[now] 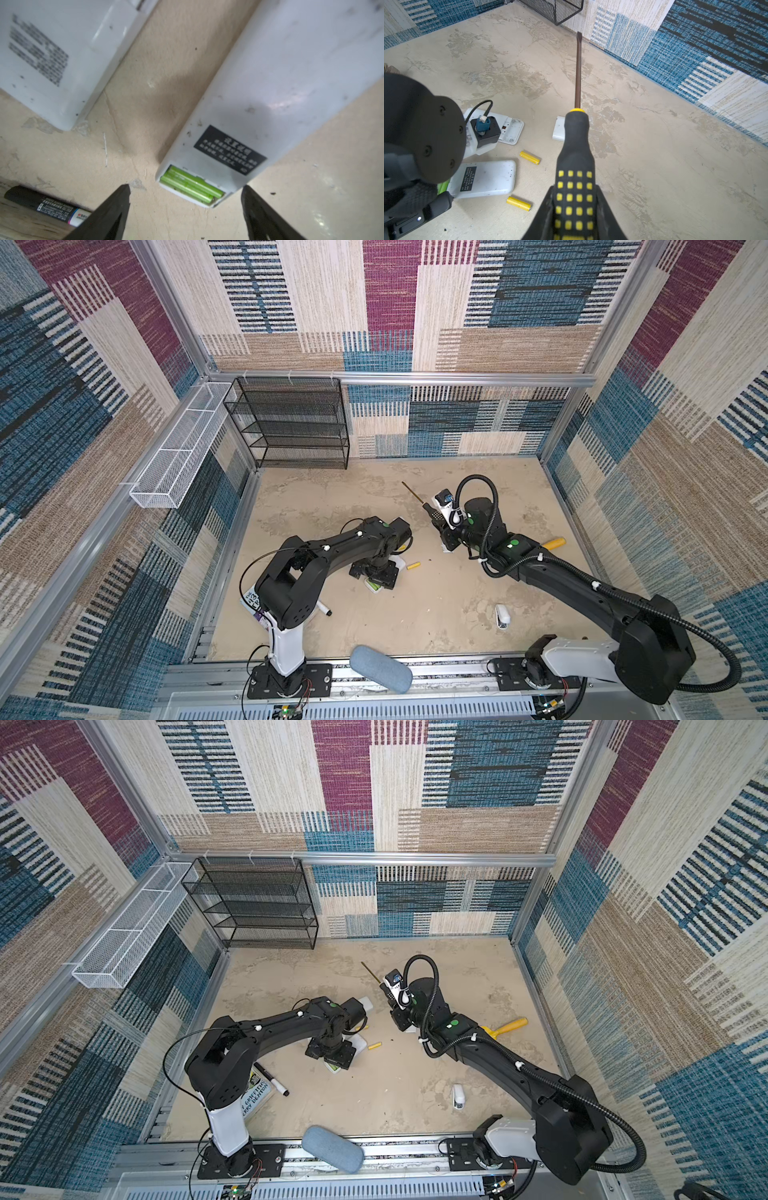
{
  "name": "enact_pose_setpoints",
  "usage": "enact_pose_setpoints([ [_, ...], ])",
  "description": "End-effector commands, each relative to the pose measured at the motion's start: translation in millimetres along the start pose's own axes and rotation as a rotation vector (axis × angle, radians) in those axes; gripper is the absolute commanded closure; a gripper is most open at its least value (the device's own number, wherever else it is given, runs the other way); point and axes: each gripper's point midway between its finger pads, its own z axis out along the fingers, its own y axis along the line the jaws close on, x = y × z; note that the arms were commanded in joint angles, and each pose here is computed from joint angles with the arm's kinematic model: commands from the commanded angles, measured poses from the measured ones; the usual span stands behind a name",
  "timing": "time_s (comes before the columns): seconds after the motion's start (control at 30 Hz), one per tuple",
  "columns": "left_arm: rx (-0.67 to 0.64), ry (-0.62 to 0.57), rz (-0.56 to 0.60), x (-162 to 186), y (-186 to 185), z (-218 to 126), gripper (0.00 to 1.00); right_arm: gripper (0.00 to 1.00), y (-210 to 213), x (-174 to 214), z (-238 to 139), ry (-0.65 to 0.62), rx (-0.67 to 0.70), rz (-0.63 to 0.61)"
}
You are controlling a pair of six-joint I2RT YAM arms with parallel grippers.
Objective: Unload the batteries from the remote control
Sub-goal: 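Lower the left gripper toward the green batteries' end of the remote, then close the left gripper on the remote's narrow end and lift it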
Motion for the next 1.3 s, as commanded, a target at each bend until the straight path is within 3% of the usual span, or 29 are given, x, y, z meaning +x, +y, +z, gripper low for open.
enact_pose_setpoints([
  [0.0,0.012,-0.017,0.053,-3,-1,-8,0.13,1.00,1,-5,-1,0.000,-0.010,0.030],
  [0.27,0.143,-0.091,0.033,-14,-11,-17,0.06,1.00,3,8,-5,0.068,-0.017,0.061],
  [0.5,0.219,-0.153,0.167,-36,-31,-28,0.05,1.00,4,14,-9,0.114,-0.018,0.093],
  [0.87,0.141,-0.132,0.232,-64,-33,-17,0.11,0.99,-10,16,-24,0.157,0.056,0.152],
  [1.27,0.149,-0.089,0.248,-66,-39,-2,0.22,0.99,-19,9,-35,0.143,0.085,0.170],
])
